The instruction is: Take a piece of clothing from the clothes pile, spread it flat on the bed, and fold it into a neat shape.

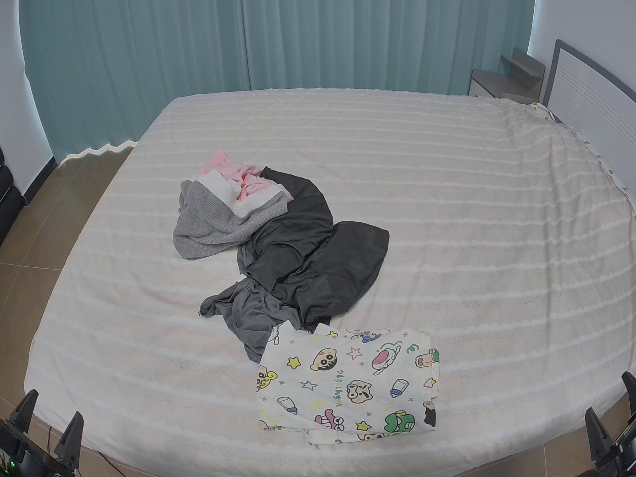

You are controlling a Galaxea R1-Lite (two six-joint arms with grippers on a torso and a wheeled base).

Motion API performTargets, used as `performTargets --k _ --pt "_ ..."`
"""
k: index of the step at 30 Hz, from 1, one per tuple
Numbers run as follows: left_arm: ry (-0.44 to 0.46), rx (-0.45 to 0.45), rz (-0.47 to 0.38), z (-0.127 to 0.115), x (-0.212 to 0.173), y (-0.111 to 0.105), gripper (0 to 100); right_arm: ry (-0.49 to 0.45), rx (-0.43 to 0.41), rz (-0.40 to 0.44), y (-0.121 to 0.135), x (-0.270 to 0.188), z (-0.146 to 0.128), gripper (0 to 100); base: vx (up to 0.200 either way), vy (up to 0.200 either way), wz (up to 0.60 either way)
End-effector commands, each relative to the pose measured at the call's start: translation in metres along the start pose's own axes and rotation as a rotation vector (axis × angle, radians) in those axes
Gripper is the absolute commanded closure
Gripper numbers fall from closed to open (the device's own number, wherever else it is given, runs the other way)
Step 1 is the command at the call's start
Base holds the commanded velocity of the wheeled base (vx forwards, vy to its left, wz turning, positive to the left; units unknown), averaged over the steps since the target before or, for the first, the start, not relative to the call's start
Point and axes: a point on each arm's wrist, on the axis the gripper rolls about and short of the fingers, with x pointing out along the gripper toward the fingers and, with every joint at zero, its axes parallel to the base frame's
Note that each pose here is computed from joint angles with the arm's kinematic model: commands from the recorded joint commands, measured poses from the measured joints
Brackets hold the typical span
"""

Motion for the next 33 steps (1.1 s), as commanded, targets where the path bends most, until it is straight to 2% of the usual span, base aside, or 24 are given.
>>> performTargets --k 1,2,7,21,33 --pt "0.033 0.063 0.270 -0.0108 0.0019 -0.0061 0 -0.001 -0.005 -0.070 -0.0014 -0.0005 -0.0057 0 0.000 0.000 0.00" --pt "0.047 0.080 0.224 -0.0121 0.0020 -0.0071 0 -0.002 -0.003 -0.070 -0.0014 -0.0005 -0.0057 0 0.000 0.000 0.00" --pt "0.051 0.097 0.133 -0.0118 0.0019 -0.0067 0 -0.008 0.000 -0.091 -0.0019 -0.0002 -0.0059 0 0.000 0.000 0.00" --pt "0.053 0.092 0.131 -0.0122 0.0018 -0.0066 0 -0.009 -0.014 -0.079 -0.0017 -0.0002 -0.0058 0 0.000 0.000 0.00" --pt "0.053 0.092 0.131 -0.0122 0.0018 -0.0066 0 -0.025 0.034 -0.111 -0.0025 0.0001 -0.0054 0 0.000 0.000 0.00"
